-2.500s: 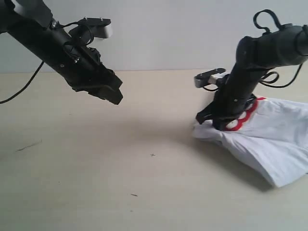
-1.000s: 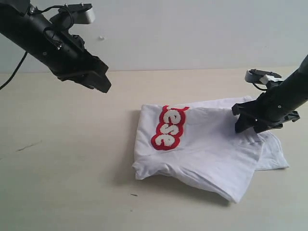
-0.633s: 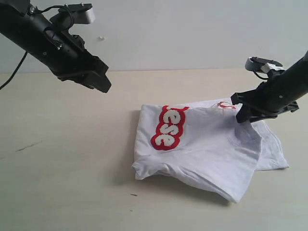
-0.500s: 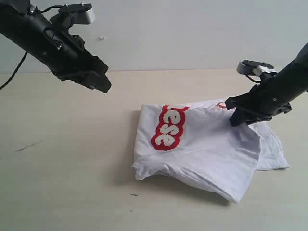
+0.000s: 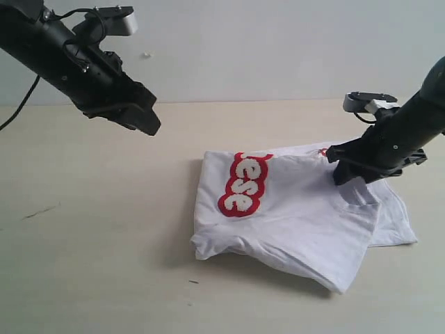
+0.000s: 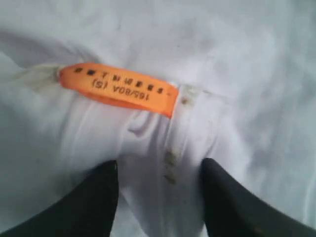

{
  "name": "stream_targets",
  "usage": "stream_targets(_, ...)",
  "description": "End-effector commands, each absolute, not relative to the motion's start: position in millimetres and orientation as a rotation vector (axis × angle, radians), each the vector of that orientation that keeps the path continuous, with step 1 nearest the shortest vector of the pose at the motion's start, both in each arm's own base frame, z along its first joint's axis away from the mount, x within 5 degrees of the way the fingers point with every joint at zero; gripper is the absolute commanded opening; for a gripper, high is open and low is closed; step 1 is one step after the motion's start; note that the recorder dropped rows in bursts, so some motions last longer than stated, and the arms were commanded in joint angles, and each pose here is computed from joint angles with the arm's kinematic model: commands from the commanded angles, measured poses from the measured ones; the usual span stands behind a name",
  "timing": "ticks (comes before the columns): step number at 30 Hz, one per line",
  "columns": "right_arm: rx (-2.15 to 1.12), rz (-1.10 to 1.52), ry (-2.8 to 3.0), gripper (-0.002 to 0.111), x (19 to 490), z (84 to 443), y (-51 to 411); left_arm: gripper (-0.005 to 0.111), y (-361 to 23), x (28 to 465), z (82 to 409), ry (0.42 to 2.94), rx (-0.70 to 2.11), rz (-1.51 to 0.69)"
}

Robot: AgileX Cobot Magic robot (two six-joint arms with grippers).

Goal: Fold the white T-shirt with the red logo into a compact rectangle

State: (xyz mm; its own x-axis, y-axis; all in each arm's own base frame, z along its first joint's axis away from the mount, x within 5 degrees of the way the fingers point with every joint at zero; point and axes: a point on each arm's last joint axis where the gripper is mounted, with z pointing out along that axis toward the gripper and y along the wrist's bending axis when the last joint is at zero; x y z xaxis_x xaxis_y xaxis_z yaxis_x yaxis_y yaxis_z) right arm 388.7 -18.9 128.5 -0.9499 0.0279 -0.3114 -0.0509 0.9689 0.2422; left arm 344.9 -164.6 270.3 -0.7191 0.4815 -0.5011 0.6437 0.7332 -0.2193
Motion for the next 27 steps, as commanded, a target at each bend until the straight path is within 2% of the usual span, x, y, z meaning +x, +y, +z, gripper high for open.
stream_targets(1, -0.092, 0.441, 2.801, 0.050, 389, 123, -5, 0.043, -164, 345, 271, 2.517, 0.849, -0.543)
stream_targets(6, -0.088, 0.343, 2.859, 0.050, 388, 110, -10, 0.043, -164, 344, 271, 2.520, 0.852, -0.545)
stream_targets(13, -0.059, 0.337, 2.836, 0.047, 389, 115, -10, 0.043, -165, 346, 271, 2.509, 0.843, -0.539)
stream_targets(22, -0.267, 0.369, 2.904, 0.000, 385, 94, 12, 0.043, -164, 345, 271, 2.513, 0.849, -0.541)
stream_targets(27, -0.310, 0.387, 2.873, 0.000, 390, 116, 15, 0.043, -165, 346, 271, 2.508, 0.845, -0.539)
